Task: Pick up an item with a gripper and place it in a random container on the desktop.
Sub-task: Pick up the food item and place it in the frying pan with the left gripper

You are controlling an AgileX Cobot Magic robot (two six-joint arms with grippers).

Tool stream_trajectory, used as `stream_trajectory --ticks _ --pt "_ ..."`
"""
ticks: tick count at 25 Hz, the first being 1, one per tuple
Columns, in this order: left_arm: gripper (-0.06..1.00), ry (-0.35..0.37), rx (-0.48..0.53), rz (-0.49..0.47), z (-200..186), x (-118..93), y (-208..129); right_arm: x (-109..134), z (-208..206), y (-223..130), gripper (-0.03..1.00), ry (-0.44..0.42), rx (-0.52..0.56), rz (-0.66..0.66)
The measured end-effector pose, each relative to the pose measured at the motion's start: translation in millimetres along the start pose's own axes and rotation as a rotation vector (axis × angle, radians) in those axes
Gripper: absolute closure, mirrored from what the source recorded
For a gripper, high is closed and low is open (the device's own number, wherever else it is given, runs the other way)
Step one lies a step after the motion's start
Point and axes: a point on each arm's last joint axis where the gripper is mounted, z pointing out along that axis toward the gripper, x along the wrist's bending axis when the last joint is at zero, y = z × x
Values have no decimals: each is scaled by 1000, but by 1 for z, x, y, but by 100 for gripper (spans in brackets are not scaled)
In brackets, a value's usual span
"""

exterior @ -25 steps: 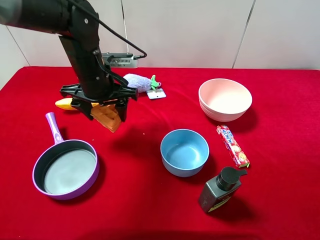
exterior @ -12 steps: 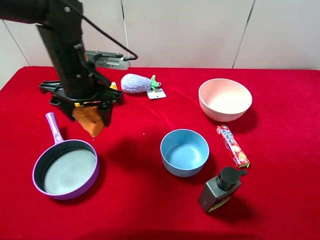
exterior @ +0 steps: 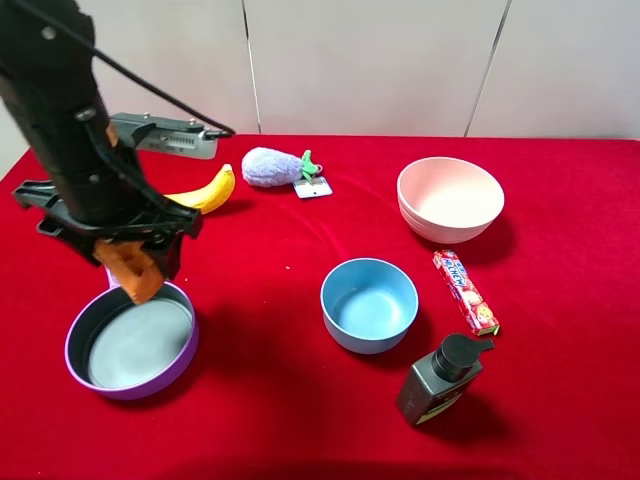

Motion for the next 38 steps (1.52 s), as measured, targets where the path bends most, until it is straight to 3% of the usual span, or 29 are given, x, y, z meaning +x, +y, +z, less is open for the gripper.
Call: stream_trajectory --ticks 11,27,38 --pt "22 59 19 -6 20 16 -34 0 0 0 28 0 0 0" --pt "22 36 -95 -29 57 21 -49 0 0 0 28 0 0 0" --pt "22 25 -80 -44 84 17 -48 0 0 0 28 0 0 0"
